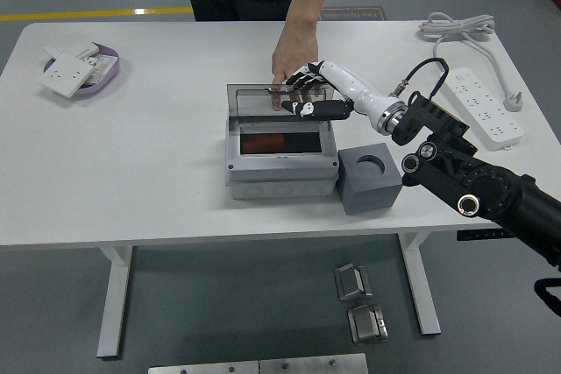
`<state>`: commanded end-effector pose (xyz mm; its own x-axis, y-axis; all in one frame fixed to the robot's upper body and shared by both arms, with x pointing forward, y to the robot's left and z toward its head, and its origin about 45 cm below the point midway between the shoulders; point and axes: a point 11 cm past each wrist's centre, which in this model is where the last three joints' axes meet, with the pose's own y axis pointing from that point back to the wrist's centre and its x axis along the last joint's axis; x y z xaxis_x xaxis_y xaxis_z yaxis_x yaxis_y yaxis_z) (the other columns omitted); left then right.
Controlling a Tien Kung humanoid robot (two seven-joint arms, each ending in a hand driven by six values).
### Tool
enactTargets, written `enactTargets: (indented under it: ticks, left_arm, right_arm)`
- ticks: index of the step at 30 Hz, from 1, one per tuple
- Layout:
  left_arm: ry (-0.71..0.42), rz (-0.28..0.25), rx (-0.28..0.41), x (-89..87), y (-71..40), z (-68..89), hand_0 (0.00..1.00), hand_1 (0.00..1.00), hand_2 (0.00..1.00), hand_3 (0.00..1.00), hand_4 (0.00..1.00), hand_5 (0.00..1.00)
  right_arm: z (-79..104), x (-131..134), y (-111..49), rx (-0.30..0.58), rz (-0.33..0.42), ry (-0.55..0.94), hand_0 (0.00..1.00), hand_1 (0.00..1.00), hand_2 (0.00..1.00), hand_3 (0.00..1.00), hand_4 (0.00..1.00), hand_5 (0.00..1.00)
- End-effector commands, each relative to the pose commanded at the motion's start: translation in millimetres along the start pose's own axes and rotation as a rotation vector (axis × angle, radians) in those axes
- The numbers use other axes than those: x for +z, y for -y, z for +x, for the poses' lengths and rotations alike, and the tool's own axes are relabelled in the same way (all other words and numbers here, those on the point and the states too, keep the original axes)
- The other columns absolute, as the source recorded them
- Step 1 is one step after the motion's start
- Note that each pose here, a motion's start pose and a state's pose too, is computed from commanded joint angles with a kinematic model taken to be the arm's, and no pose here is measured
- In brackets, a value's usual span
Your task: Pick up the cylinder from the cube,place it in the box,flap close box
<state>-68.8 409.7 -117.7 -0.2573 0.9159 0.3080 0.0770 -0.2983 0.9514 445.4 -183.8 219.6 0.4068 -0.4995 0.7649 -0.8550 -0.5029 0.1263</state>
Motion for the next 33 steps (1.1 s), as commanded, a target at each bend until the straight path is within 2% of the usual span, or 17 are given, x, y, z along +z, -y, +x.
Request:
enactTargets:
  ticks: [8,9,15,21,27,30,33]
  left_arm:
    - [0.003,-0.001,0.000,-0.7,0.0,-0.4,0.570,0.622,0.608,0.615,0.637,0.170]
    - [0.004,-0.001,0.000,-0.6,0.0,-0.3,0.570,0.622,0.607,0.615,0.637,0.170]
    - [0.007,-0.001,0.000,-1.2,0.0,-0.3,0.570,0.624,0.608,0.616,0.639,0.170]
    - [0.012,-0.001,0.000,-1.3,0.0,-0.7,0.570,0.624,0.608,0.616,0.638,0.171]
    - [0.010,0.001,-0.001,-2.1,0.0,-1.7,0.570,0.624,0.608,0.616,0.637,0.173]
    - [0.008,0.001,-0.001,-2.2,0.0,-1.7,0.570,0.624,0.608,0.616,0.637,0.173]
    - [0.008,0.002,0.000,-2.2,0.0,-1.4,0.570,0.624,0.608,0.616,0.636,0.173]
  right_arm:
    - [-11.2,-14,-9.4,-0.031,0.054,0.010,0.719,0.675,0.684,0.684,0.820,0.549]
    - [-13.0,-14,-10.8,-0.037,0.056,0.014,0.692,0.672,0.687,0.684,0.823,0.553]
    - [-20.0,-15,-18.4,-0.050,0.066,0.042,0.673,0.671,0.687,0.683,0.822,0.550]
    - [-31.5,-22,-27.0,-0.072,0.092,0.046,0.667,0.670,0.685,0.683,0.820,0.545]
    - [-43.0,-20,-32.1,-0.089,0.086,0.052,0.669,0.669,0.684,0.681,0.820,0.544]
    - [-42.6,-17,-33.5,-0.082,0.080,0.057,0.669,0.669,0.684,0.681,0.820,0.544]
    - [-34.2,-15,-35.4,-0.051,0.076,0.066,0.669,0.667,0.683,0.681,0.821,0.539]
